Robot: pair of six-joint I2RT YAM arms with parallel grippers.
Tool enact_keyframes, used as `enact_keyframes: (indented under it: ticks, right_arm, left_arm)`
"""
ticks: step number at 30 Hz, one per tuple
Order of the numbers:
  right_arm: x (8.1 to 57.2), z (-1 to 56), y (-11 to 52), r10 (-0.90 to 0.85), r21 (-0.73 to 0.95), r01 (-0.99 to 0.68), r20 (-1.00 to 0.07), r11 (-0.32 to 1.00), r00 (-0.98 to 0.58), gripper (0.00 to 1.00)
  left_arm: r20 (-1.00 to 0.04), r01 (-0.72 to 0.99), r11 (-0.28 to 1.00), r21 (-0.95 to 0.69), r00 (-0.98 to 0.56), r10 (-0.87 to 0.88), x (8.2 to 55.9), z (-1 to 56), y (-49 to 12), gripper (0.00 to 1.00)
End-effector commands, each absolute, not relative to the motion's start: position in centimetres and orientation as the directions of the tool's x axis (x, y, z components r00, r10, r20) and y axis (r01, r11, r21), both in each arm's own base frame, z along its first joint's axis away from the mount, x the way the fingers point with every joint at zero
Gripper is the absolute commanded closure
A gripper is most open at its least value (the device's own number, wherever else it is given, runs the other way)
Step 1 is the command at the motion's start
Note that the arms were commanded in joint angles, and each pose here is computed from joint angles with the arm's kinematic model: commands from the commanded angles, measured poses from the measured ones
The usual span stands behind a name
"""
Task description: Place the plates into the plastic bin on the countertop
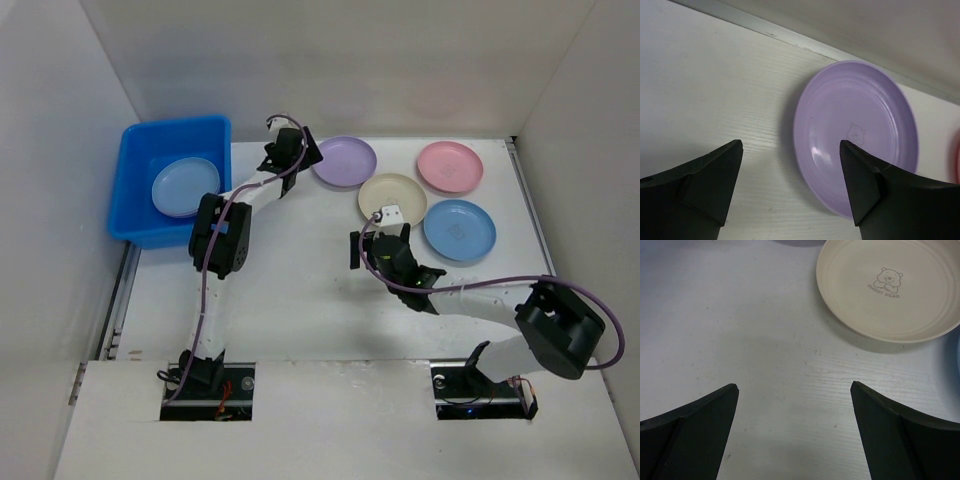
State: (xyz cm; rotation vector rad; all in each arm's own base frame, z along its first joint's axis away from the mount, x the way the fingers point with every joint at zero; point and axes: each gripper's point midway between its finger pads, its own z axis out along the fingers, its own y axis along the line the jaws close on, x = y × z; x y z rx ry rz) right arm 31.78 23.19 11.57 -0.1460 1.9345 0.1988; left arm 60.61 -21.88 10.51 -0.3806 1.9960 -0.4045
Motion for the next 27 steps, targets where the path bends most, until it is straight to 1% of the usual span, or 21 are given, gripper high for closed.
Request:
enact_keyframes:
  ticks: [1,8,14,16,20,23,27]
  right_arm:
    - [32.5,13.3,24.5,0.024,0.098,-0.210,-0.945,0.973,-0.328,0.00]
    - [32.5,13.3,24.5,0.026,0.099,-0.209,-0.944,0.973,-0.328,0.00]
    - [32.5,13.4,24.5,0.029,0.102,-0.208,-0.945,0.973,-0.326,0.00]
    - [32.5,13.4,24.5,0.030,0.101,-0.206,-0.945,0.973,-0.325,0.00]
    - [32.5,13.5,24.4,0.033,0.104,-0.205,-0.946,0.973,-0.322,0.00]
    - [32.4,13.5,24.4,0.034,0.105,-0.206,-0.946,0.973,-0.321,0.00]
    - [32.5,13.6,24.4,0.035,0.105,-0.204,-0.947,0.973,-0.320,0.00]
  left_arm:
    - [-0.748,-0.053,0.812,-0.581,-0.360,-0.558,62.1,13.0,-23.5,0.24]
    - [-0.712,-0.072,0.804,-0.590,-0.424,-0.560,61.9,9.6,-24.1,0.27]
    - [-0.701,-0.072,0.814,-0.577,-0.466,-0.539,61.6,7.8,-24.5,0.32]
    - [-0.695,-0.069,0.814,-0.577,-0.482,-0.534,61.6,7.4,-24.8,0.36]
    - [-0.686,-0.074,0.824,-0.562,-0.514,-0.515,61.4,6.2,-25.2,0.50]
    - [-0.677,-0.076,0.829,-0.553,-0.539,-0.501,61.1,5.2,-25.6,0.56]
    - [-0.673,-0.080,0.845,-0.529,-0.567,-0.476,60.6,4.0,-26.0,0.60]
